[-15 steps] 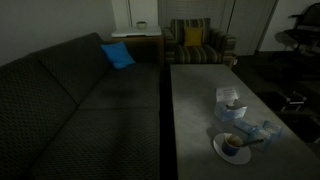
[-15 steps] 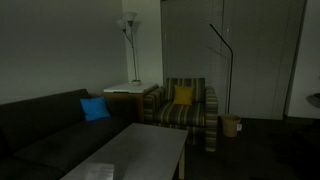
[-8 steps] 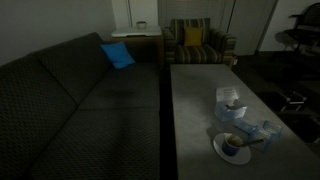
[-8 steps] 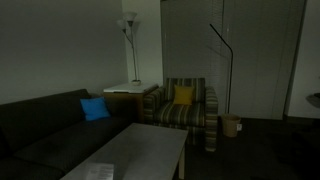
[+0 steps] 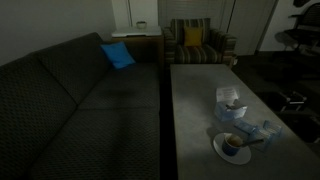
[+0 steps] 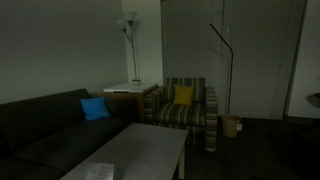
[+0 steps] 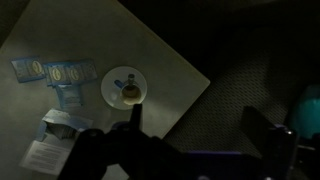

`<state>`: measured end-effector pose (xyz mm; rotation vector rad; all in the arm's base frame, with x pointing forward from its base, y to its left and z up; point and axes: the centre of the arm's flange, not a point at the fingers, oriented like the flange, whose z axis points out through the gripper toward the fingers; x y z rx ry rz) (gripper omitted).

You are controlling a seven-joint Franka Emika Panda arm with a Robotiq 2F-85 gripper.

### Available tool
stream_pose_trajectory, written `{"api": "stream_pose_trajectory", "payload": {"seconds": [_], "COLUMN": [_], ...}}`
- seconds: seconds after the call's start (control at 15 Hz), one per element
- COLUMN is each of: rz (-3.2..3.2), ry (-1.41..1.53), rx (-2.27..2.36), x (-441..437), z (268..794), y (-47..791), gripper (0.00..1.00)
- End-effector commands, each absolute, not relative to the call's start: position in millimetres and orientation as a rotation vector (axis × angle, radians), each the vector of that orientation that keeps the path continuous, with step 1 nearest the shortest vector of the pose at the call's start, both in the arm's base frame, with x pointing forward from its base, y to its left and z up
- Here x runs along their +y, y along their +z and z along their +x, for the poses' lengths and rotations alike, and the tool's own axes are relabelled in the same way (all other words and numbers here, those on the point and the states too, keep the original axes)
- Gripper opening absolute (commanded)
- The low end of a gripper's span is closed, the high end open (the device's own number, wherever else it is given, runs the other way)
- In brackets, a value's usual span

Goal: Use the spoon to stir in the cup

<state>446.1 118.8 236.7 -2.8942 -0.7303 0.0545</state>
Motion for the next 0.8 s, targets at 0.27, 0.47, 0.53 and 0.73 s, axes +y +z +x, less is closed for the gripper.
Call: {"api": "stream_pose_trajectory", "payload": {"seconds": [0.27, 0.47, 0.53, 0.73], "rz": [-2.864, -2.879, -2.894, -2.908], "ry": [0.105, 0.097, 0.128, 0.184], "rx": [-0.651, -0.678, -0.695, -0.686], "x": [113.4, 117.4, 120.2, 116.1], "z": [464.0, 462.0, 464.5, 478.4], "y": [207.1, 208.2, 202.7, 177.6], "gripper": [1.00, 1.00, 1.00, 1.00]}}
